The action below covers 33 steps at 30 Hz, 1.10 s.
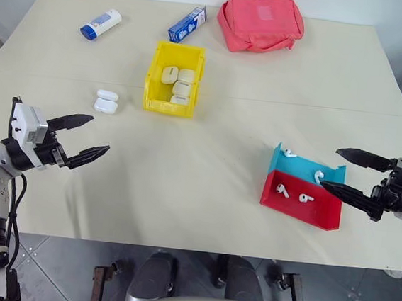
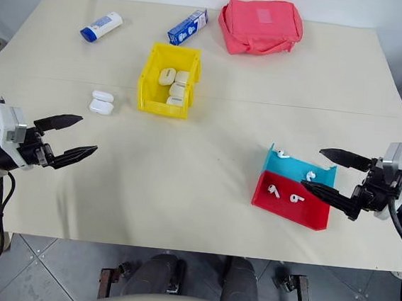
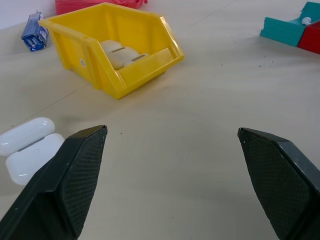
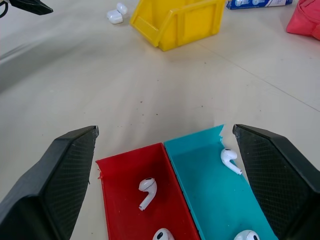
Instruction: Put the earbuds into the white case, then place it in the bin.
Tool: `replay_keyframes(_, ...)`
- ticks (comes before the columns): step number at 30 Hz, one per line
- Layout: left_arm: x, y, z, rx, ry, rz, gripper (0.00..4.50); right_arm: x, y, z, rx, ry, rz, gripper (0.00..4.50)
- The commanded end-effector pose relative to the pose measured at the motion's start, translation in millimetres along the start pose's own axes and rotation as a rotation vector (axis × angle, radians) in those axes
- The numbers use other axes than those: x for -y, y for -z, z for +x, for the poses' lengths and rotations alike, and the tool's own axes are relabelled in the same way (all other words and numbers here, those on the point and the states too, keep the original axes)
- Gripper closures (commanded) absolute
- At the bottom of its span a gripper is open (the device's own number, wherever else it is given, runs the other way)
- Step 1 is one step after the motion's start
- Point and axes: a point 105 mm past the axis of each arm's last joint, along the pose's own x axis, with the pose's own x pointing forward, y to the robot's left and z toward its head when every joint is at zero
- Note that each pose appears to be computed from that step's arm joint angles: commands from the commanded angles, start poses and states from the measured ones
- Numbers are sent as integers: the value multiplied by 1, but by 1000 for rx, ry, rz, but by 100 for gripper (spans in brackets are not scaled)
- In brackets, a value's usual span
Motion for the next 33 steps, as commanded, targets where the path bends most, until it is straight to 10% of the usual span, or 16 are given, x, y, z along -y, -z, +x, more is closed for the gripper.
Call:
replay_keyframes(1,-9,-16,4,38,-27,72,3,0,-7,-1,5,1,-31,0)
replay_keyframes(21,0,-5,-73,-136,-227,-22,3,9,-13,7,2,-57,-36,0)
replay_keyframes(33,-34,-38,-30,-212,-407,64,3,9,-32,35,43,-174,-116,0)
